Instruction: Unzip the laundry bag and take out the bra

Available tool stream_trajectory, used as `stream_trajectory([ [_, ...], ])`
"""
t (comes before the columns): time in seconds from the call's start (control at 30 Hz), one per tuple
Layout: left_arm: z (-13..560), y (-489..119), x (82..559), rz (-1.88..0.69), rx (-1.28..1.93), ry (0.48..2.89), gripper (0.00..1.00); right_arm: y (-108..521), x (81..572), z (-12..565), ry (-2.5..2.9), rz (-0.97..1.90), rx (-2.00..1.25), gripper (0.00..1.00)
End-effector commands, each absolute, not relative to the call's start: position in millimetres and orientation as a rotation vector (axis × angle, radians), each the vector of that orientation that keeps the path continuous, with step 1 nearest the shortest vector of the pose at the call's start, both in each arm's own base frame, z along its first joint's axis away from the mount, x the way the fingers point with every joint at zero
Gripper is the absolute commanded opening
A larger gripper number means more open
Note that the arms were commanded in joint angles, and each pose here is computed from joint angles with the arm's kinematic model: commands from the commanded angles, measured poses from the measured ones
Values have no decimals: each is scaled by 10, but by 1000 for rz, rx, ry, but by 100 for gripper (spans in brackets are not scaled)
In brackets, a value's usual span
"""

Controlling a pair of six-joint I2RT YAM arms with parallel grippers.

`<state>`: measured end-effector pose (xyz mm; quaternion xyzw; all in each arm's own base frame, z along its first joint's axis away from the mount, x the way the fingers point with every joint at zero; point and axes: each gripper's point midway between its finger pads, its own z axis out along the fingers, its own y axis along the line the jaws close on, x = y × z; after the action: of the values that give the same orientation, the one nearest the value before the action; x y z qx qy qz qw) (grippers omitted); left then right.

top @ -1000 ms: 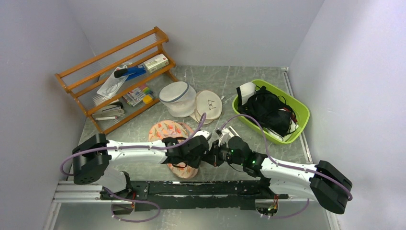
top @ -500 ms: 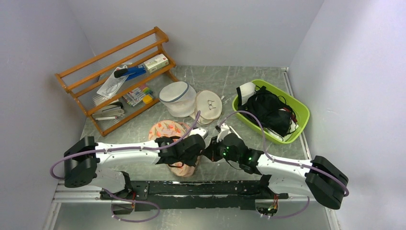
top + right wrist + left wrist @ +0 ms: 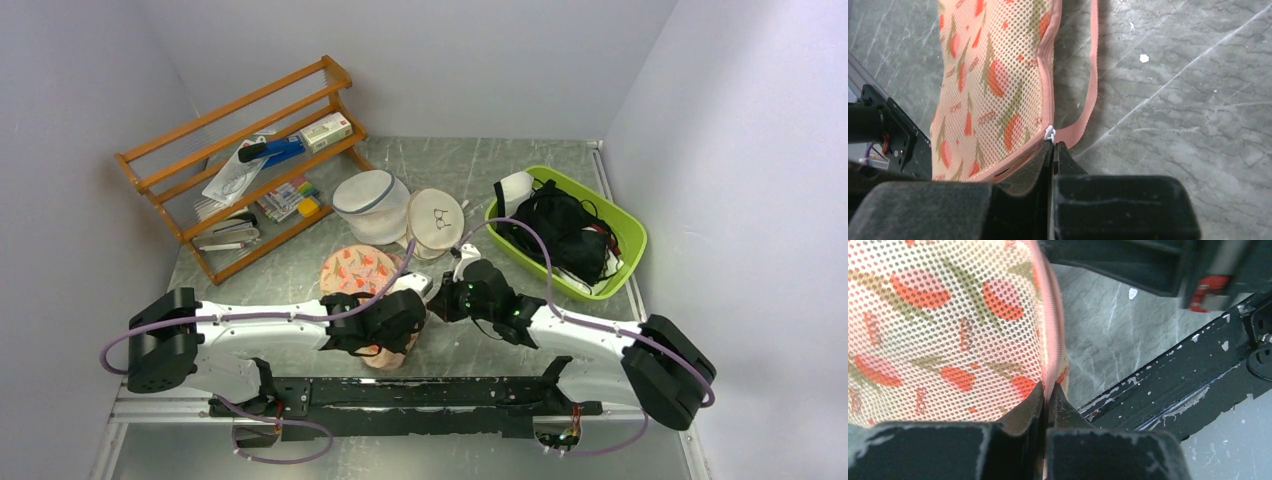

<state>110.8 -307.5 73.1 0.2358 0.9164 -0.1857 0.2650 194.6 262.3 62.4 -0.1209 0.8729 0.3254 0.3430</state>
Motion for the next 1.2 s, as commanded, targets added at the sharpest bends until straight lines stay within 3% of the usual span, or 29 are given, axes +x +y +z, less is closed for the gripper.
stream_trajectory([
  [0.0, 531, -2752, 1022, -340, 594, 2553, 7, 2438, 1991, 725, 2211, 795, -309, 0],
  [0.17, 501, -2517, 1084, -212, 531, 2557, 7, 2482, 1644, 762, 2181, 975, -424, 0],
  [0.37, 549, -2451, 1030, -238, 537, 2563, 17, 2621, 1354, 812, 2143, 1154, -558, 0],
  [0.63, 939, -2838, 938, -551, 621, 2478, 63, 2784, 1302, 811, 2145, 1200, -584, 0],
  [0.7, 1004, -2938, 942, -589, 640, 2455, 69, 2812, 1289, 809, 2147, 1203, -591, 0],
  [0.8, 1035, -3067, 981, -593, 663, 2439, 70, 2818, 1269, 798, 2152, 1198, -594, 0],
  [1.17, 642, -3139, 1175, -348, 656, 2491, 56, 2810, 1252, 822, 2148, 1183, -574, 0],
])
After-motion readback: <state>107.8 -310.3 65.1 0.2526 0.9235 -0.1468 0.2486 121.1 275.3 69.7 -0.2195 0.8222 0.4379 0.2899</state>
